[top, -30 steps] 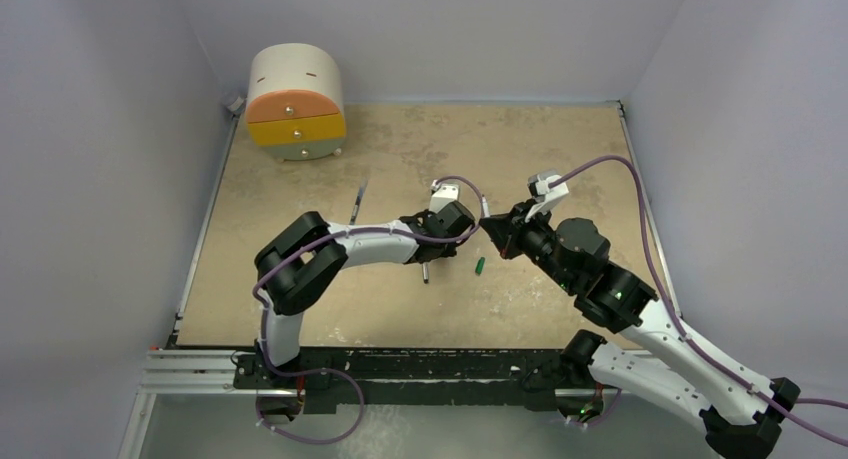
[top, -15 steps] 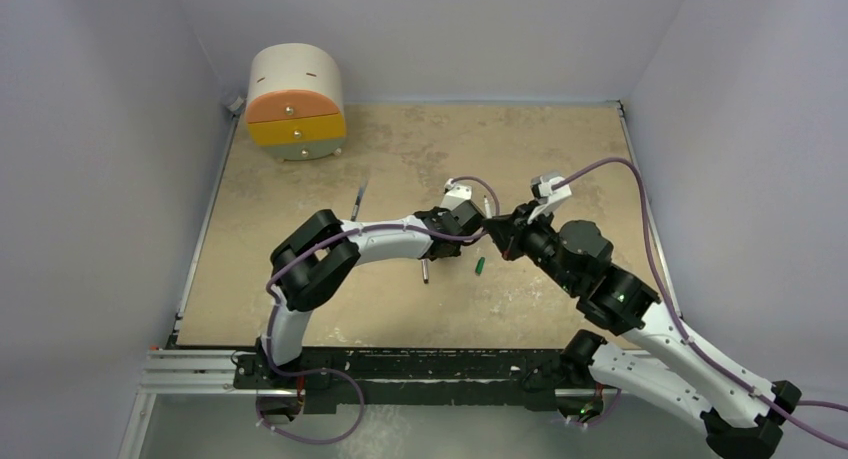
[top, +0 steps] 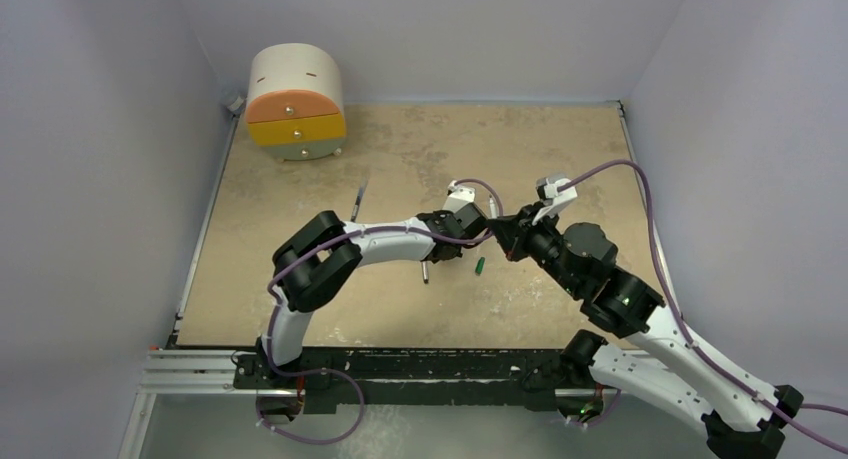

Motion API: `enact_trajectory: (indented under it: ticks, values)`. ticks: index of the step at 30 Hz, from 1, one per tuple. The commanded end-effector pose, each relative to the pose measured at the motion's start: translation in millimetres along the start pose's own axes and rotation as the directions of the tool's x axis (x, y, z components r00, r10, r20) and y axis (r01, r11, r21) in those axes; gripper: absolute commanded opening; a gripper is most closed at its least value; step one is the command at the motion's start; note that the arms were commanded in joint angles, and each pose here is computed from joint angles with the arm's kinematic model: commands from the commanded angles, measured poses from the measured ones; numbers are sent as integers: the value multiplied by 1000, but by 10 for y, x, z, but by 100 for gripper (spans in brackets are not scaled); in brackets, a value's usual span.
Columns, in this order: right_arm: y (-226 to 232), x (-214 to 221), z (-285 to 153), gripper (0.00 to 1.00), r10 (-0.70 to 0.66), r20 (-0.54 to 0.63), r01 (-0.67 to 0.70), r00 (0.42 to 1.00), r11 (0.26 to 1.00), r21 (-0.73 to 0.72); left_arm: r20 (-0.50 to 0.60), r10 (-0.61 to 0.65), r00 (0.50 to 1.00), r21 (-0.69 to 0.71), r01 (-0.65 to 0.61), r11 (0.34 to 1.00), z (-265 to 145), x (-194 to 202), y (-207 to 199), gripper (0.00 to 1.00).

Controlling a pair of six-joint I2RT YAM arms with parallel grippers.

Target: Insert the pens into the pen caps

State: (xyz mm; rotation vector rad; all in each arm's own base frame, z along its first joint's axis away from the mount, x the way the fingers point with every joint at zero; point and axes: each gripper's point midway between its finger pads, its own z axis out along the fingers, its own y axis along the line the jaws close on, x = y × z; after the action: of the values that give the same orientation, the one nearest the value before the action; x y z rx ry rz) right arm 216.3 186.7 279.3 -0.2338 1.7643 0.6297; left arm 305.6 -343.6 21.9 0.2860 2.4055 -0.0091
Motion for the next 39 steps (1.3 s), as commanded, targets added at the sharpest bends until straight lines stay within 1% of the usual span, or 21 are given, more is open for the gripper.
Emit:
enact_trajectory:
  ticks: [1, 4, 7, 10, 11, 12, 14, 16, 17, 19, 20, 21, 24, 26, 27, 30, 31, 36, 39]
  values:
    - [-13, -198, -57, 0, 20, 58, -21, 998, 1000, 15, 24, -7, 1000, 14, 7, 1000, -60, -20, 44, 0]
    - [-36, -260, -121, 0, 35, 85, -37, 996, 999, 23, 121, -100, 988, 90, 90, 992, -228, -364, 31, 0]
    - [-38, -328, -187, 0, 59, 113, -62, 992, 998, 18, 209, -184, 960, 142, 156, 977, -380, -721, 105, 0]
    - [-4, -371, -222, 0, 74, 133, -74, 988, 997, -6, 297, -230, 927, 167, 186, 968, -543, -1011, 193, 0]
    - [11, -367, -223, 0, 78, 130, -77, 988, 997, -14, 337, -252, 907, 168, 205, 964, -611, -1101, 247, 0]
    - [17, -352, -215, 0, 81, 125, -80, 989, 997, -16, 393, -301, 869, 202, 238, 950, -722, -1251, 274, 0]
    - [35, -321, -196, 0, 88, 117, -85, 989, 996, -26, 451, -363, 815, 261, 268, 927, -909, -1416, 348, 0]
    - [67, -282, -163, 0, 90, 111, -86, 990, 995, -44, 516, -411, 752, 342, 259, 903, -1160, -1594, 381, 0]
    - [82, -258, -140, 0, 90, 106, -85, 990, 995, -52, 555, -459, 694, 421, 242, 874, -1376, -1660, 419, 0]
    - [137, -219, -84, 0, 94, 100, -86, 991, 993, -78, 610, -583, 537, 597, 172, 784, -1838, -1799, 479, 0]
    - [158, -206, -55, 0, 95, 99, -86, 991, 992, -89, 614, -626, 481, 659, 124, 742, -2044, -1860, 500, 0]
    - [187, -191, -24, 0, 94, 96, -84, 991, 991, -102, 608, -648, 459, 697, 81, 712, -2182, -1916, 489, 0]
    - [275, -198, 46, 0, 89, 100, -74, 991, 987, -142, 584, -652, 484, 774, -87, 627, -2493, -1963, 239, 0]
    - [309, -239, 82, 0, 83, 104, -67, 991, 987, -150, 550, -685, 477, 819, -150, 553, -2657, -1958, 140, 0]
    - [317, -254, 100, 0, 79, 104, -63, 991, 987, -149, 541, -701, 464, 832, -176, 526, -2731, -1953, 129, 0]
    - [359, -281, 134, 0, 73, 107, -55, 992, 985, -164, 511, -763, 396, 859, -232, 456, -2963, -1950, 187, 0]
    - [384, -278, 139, 0, 77, 107, -57, 991, 983, -177, 501, -776, 384, 865, -239, 441, -3006, -1953, 201, 0]
    - [439, -299, 116, 0, 79, 116, -53, 990, 976, -210, 448, -818, 361, 887, -295, 355, -3204, -1958, 181, 0]
    - [476, -348, 95, 0, 75, 134, -42, 988, 972, -231, 425, -832, 356, 894, -306, 327, -3229, -1954, 168, 0]
